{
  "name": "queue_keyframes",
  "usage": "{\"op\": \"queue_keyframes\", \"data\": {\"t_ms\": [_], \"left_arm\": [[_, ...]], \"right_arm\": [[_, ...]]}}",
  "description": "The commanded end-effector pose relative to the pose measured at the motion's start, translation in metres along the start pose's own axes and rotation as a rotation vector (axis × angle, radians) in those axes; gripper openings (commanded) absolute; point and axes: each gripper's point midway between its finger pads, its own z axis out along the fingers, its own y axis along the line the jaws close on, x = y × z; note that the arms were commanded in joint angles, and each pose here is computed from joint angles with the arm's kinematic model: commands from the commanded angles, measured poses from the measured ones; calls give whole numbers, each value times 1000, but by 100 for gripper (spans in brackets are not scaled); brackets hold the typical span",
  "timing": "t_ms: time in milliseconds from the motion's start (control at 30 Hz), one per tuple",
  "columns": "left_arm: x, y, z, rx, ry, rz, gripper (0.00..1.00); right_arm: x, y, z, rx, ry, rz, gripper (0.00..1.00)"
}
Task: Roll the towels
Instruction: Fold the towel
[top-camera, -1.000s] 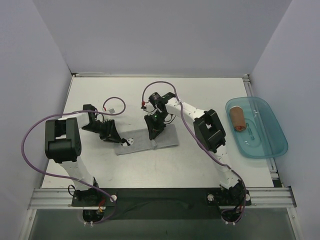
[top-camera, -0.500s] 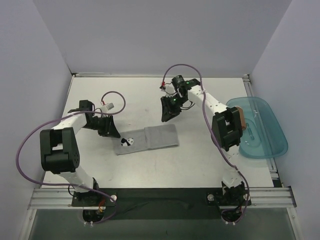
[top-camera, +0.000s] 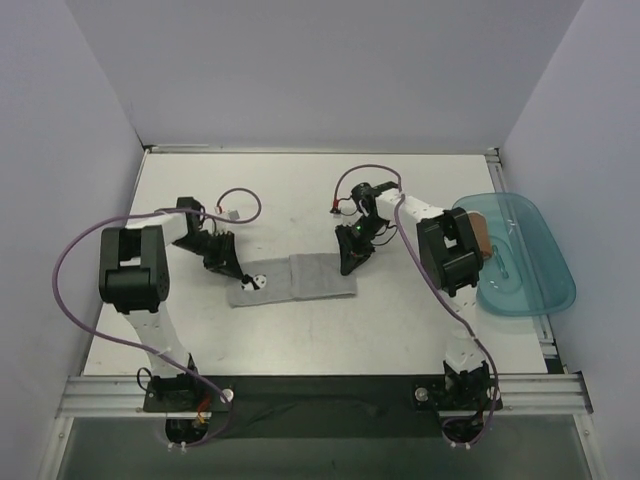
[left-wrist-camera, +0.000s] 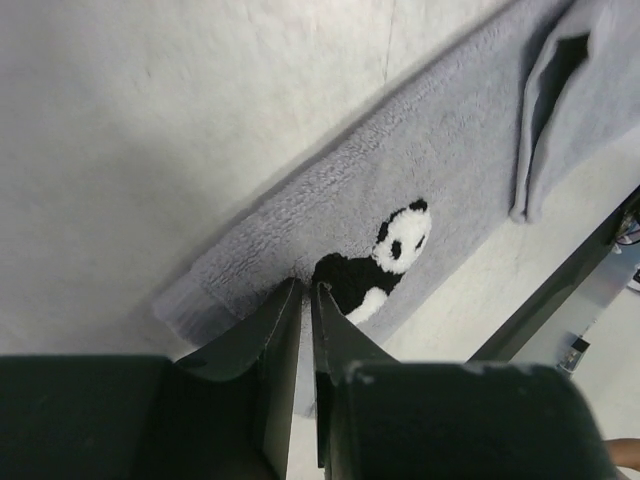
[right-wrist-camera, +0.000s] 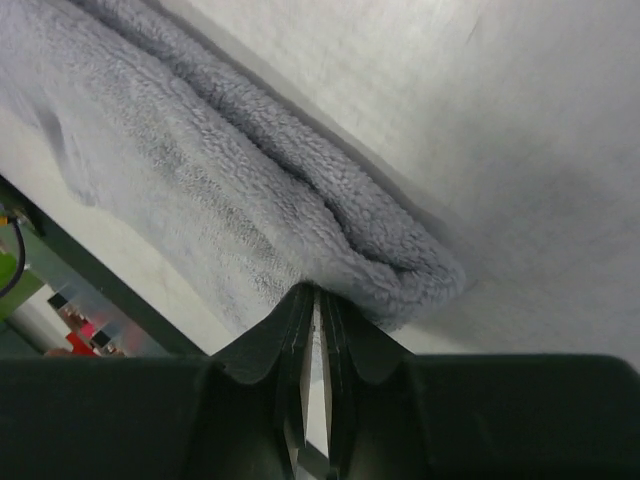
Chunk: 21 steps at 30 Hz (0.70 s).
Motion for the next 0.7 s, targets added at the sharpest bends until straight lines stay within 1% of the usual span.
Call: {"op": "queue_keyframes", "data": {"t_ms": [0,33,100,133,167,200,233,267,300,333,400,433,467,500,533,600,633,667], "left_arm": [[-38,15,0,-53,-35,58,20],[-55,17,6,-47,-40,77,20],[-70,19,10,-48,-35,96,20],[-73,13,25,-37,-5,124,21],[-98,5,20,-26,-46,165,22],[-108,0,20,-17,-59,182,24],[-116,-7,23,-1,-61,187,27],[-135,-24,12,43,-107,215,29],[-141,-33,7,62,-123,221,32],[-147,-44,-5,76,-149,230,37],[-143,-57,-19,99,-161,226,39],[-141,-69,-36,93,-193,244,40],[-125,-65,-33,91,-173,213,40],[-118,-66,-34,84,-173,206,40],[-117,-73,-44,72,-211,213,40],[-91,-68,-39,40,-195,152,41],[-86,-64,-35,23,-202,145,43],[-79,-59,-33,7,-198,128,47]], "right_arm": [[32,23,-13,-57,38,-21,11],[38,36,-10,-94,39,-44,11],[55,54,-9,-117,54,-85,11],[59,70,-8,-165,57,-108,11],[68,91,-3,-200,83,-145,12],[72,107,-6,-239,87,-157,14],[75,120,-8,-274,89,-178,15],[80,136,-9,-312,97,-206,15],[77,143,-19,-318,68,-233,16],[73,142,-24,-316,46,-250,17],[59,128,-42,-309,-23,-221,20],[50,120,-48,-298,-51,-198,21],[40,99,-56,-270,-86,-150,23],[35,86,-55,-241,-93,-122,25],[29,77,-58,-218,-110,-114,26],[25,53,-58,-161,-121,-89,34],[25,46,-57,-138,-118,-87,36],[24,39,-55,-111,-117,-97,41]]}}
